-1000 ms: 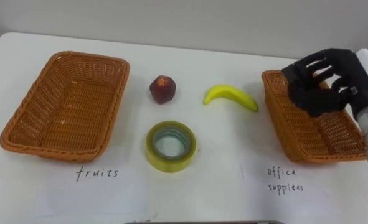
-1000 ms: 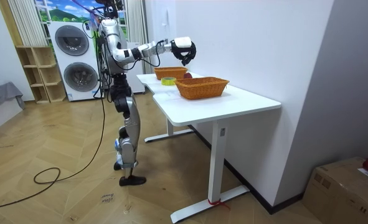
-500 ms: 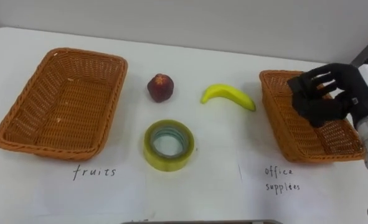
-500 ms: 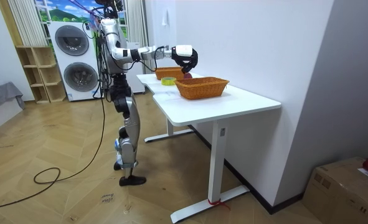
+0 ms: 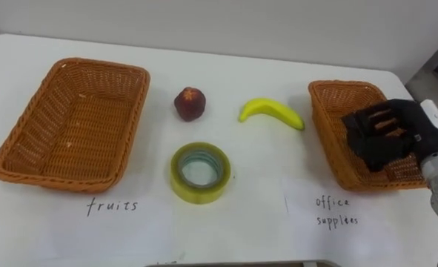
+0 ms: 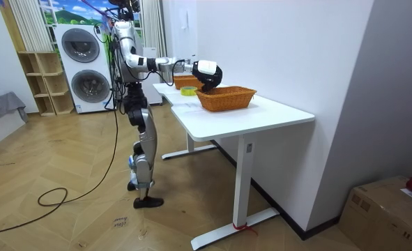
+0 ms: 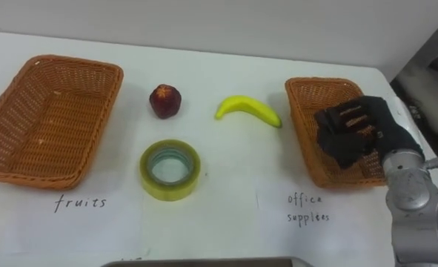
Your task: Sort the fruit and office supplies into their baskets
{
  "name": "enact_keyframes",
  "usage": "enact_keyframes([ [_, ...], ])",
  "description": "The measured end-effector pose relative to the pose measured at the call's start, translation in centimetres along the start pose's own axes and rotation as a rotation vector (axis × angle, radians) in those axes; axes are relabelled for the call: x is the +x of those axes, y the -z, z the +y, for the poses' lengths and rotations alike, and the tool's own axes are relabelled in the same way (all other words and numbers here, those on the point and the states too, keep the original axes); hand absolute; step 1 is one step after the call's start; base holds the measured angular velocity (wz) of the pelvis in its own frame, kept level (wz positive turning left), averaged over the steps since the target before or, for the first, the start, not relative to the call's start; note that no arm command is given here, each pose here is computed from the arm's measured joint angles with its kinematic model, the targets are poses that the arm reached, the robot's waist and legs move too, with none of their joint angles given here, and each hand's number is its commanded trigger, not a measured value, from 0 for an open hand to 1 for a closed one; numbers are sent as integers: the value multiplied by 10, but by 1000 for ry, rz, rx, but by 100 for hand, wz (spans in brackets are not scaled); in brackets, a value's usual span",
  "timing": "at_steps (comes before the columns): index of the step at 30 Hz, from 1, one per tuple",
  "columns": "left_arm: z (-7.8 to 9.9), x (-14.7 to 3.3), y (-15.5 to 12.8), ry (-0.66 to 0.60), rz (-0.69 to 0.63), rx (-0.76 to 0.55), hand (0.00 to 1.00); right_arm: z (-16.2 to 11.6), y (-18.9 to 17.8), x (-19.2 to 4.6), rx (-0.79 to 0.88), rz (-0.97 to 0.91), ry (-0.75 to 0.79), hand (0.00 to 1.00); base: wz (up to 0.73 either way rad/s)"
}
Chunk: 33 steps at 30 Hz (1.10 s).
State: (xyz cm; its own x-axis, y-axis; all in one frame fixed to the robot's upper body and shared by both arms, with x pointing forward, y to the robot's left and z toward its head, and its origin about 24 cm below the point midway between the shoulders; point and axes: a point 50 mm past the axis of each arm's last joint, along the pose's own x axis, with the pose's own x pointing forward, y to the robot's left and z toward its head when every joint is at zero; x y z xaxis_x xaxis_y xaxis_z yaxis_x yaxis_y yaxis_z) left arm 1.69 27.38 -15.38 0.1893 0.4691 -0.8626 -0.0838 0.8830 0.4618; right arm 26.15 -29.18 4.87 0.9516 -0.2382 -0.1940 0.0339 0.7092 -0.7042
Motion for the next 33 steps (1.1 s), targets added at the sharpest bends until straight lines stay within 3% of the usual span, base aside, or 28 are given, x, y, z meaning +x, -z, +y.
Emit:
enact_keyframes([
  [12,-4,-2,5,19,12,8,0,3,1,0,-3,7,-40,100,0],
  [13,-4,-2,5,20,12,8,0,3,1,0,-3,7,-41,91,0],
  [14,-4,-2,5,21,12,8,0,3,1,0,-3,7,-42,60,0],
  [15,-4,-2,5,22,12,8,0,4,1,0,-4,6,-44,6,0],
  [16,-5,-2,5,26,12,8,0,4,1,0,-5,5,-46,0,0],
  [33,-6,-2,5,37,10,15,0,4,0,0,-4,-1,-52,0,0],
])
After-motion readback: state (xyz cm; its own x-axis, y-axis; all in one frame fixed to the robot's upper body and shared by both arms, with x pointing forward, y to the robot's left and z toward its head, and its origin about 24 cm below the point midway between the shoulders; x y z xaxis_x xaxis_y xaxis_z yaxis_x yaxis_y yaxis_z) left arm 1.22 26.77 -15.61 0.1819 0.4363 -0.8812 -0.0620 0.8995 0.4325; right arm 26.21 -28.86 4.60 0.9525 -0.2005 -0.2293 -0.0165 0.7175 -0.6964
